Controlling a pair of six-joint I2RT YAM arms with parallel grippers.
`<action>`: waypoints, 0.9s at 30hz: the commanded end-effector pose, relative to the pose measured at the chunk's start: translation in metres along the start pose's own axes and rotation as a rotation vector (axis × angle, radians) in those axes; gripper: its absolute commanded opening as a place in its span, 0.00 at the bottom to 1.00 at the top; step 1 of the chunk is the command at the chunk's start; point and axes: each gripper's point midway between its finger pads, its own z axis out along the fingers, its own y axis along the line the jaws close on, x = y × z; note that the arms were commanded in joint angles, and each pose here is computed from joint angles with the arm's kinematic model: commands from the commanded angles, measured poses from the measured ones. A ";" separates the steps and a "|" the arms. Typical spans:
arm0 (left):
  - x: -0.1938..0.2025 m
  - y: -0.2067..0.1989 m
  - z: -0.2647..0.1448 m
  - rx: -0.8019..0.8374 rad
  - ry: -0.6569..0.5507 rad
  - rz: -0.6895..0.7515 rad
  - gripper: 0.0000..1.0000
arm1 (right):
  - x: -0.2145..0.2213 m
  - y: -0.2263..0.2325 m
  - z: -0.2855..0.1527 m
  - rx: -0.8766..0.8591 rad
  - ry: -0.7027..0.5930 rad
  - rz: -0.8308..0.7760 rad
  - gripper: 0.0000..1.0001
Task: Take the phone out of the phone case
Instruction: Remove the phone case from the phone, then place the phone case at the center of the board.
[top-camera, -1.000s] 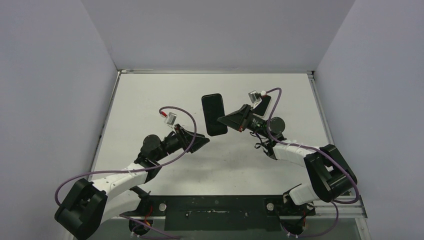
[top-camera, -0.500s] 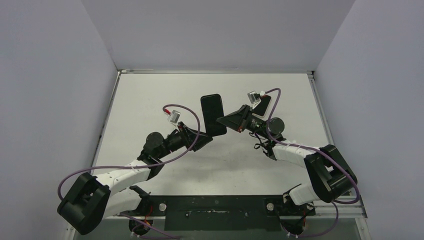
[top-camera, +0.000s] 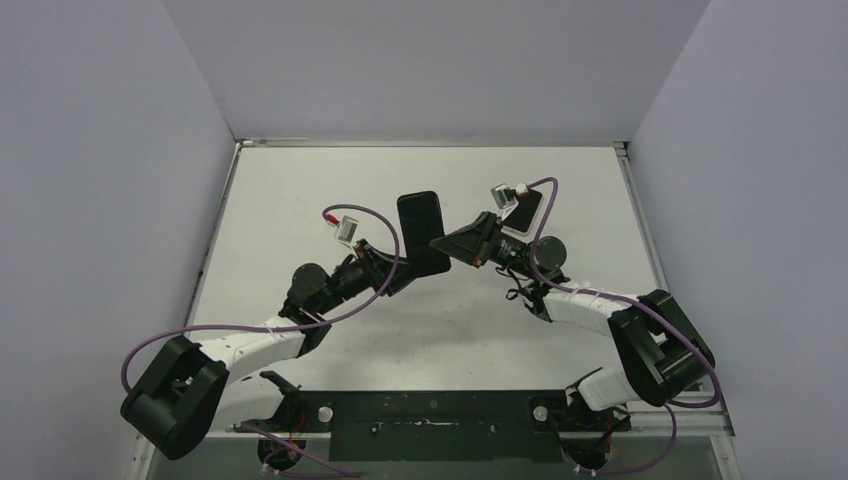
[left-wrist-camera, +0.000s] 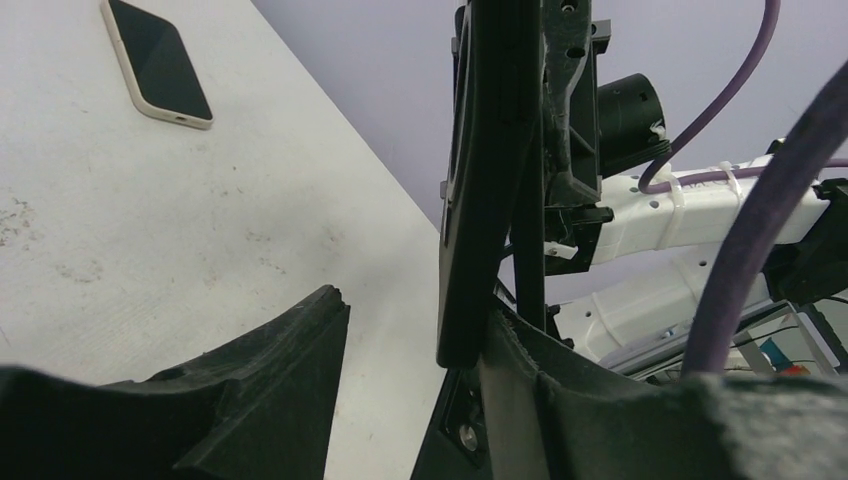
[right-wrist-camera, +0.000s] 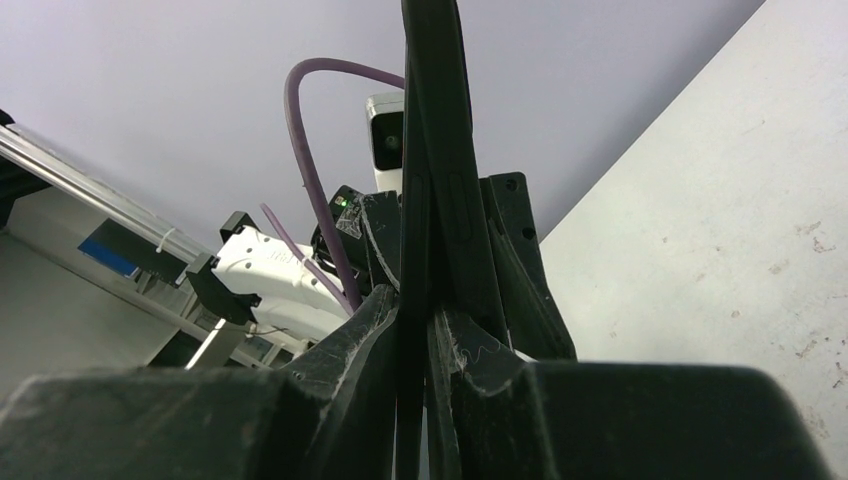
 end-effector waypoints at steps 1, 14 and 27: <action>-0.033 -0.031 0.011 0.118 -0.090 0.052 0.44 | -0.006 0.044 0.001 -0.128 -0.012 -0.114 0.00; -0.057 -0.016 0.014 0.055 -0.123 0.067 0.00 | 0.018 0.028 -0.008 -0.092 0.064 -0.089 0.00; -0.100 0.041 0.017 -0.233 -0.203 0.174 0.00 | 0.041 0.001 -0.023 0.013 0.147 -0.103 0.00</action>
